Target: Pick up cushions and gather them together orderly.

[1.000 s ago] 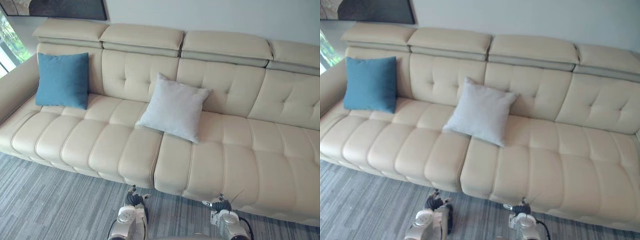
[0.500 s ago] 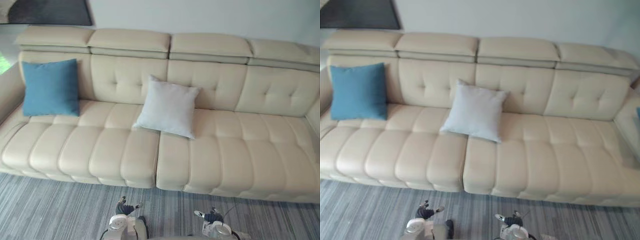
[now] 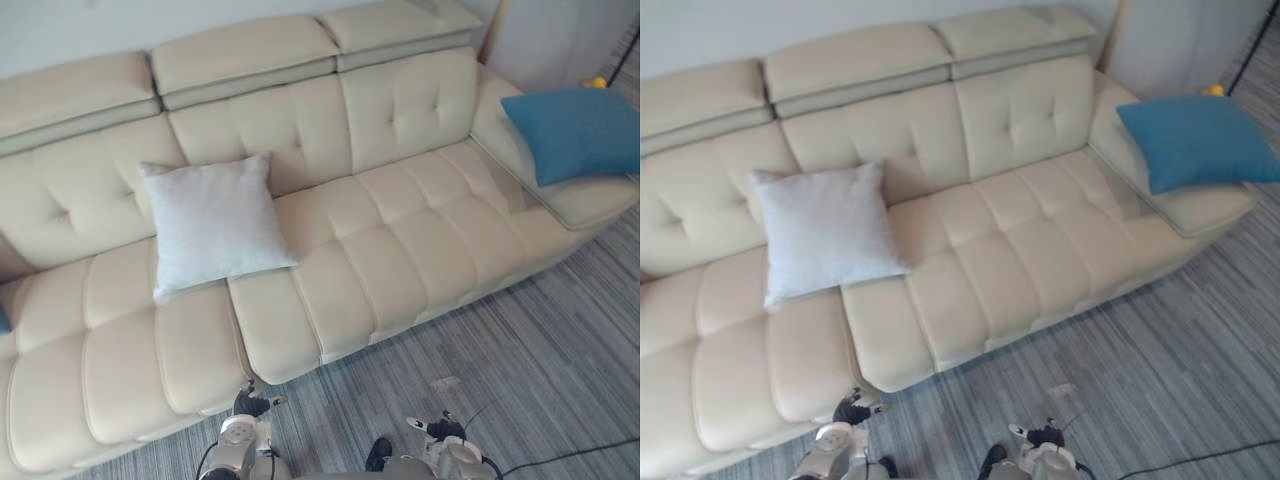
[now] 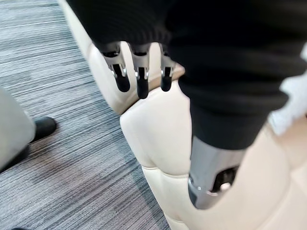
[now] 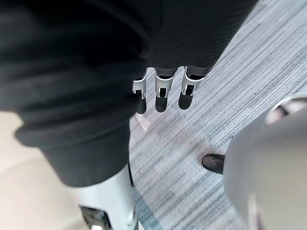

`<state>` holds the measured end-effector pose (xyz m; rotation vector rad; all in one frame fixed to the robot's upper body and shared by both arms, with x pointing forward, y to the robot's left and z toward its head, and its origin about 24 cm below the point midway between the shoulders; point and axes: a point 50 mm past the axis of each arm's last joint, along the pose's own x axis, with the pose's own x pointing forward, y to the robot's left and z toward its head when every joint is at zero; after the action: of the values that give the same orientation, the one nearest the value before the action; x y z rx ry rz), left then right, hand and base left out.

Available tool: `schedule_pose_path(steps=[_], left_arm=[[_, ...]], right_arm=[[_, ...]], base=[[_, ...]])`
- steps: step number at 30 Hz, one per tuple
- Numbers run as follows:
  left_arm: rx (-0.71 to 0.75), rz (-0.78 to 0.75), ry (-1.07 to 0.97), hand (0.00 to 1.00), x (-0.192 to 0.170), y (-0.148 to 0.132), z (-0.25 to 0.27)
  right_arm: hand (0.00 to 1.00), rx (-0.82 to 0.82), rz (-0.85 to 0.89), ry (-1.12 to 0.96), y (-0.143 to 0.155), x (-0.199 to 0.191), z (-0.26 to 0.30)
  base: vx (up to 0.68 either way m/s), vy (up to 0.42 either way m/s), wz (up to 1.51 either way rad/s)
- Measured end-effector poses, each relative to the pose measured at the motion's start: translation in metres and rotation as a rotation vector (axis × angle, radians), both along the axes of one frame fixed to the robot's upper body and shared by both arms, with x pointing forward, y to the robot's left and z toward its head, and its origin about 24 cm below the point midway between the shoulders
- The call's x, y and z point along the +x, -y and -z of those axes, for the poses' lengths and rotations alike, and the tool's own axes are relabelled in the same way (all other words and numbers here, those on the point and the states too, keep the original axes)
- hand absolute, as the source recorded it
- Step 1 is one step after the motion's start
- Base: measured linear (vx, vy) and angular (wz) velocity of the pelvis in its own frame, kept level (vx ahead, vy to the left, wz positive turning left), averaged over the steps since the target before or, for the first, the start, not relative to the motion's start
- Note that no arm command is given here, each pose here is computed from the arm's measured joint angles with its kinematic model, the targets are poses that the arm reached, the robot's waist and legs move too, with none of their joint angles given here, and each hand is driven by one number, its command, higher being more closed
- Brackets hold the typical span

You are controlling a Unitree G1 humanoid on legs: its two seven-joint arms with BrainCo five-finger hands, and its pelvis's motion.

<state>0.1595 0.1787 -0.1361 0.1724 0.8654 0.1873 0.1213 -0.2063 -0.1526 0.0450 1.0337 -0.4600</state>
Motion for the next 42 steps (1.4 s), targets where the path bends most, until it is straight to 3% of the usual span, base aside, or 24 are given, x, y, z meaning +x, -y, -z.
schedule_pose_path(steps=[2, 18, 21, 26, 30, 35, 42], left_arm=[[0.011, 0.001, -0.027, 0.00, -0.011, -0.002, 0.004], [0.005, -0.001, 0.027, 0.00, 0.002, -0.001, -0.005], [0.021, -0.010, -0.036, 0.00, -0.015, -0.009, 0.004], [0.054, -0.014, -0.081, 0.00, -0.028, -0.021, 0.007], [0.040, 0.010, -0.128, 0.00, -0.037, -0.012, 0.014], [0.068, 0.021, -0.105, 0.00, -0.031, -0.020, 0.010], [0.063, 0.017, -0.057, 0.00, -0.021, -0.018, 0.005]], right_arm=[[0.00, 0.000, 0.024, 0.017, -0.003, 0.004, -0.001], [0.00, 0.041, 0.000, 0.088, -0.029, 0.020, -0.008], [0.00, 0.059, -0.020, 0.045, -0.033, 0.016, -0.003], [0.00, 0.006, -0.061, -0.022, -0.015, 0.010, 0.001], [0.00, -0.087, -0.080, -0.065, 0.021, 0.005, -0.002], [0.00, -0.094, -0.102, -0.110, 0.020, -0.001, 0.001], [0.00, -0.110, -0.117, -0.011, 0.017, 0.035, -0.011]], base=[[0.12, -0.061, -0.82], [0.32, 0.106, -0.99], [0.23, -0.121, -0.35], [0.21, -0.292, -0.44], [0.42, -0.397, -0.50], [0.40, -0.233, -0.48], [0.41, -0.005, -0.92]])
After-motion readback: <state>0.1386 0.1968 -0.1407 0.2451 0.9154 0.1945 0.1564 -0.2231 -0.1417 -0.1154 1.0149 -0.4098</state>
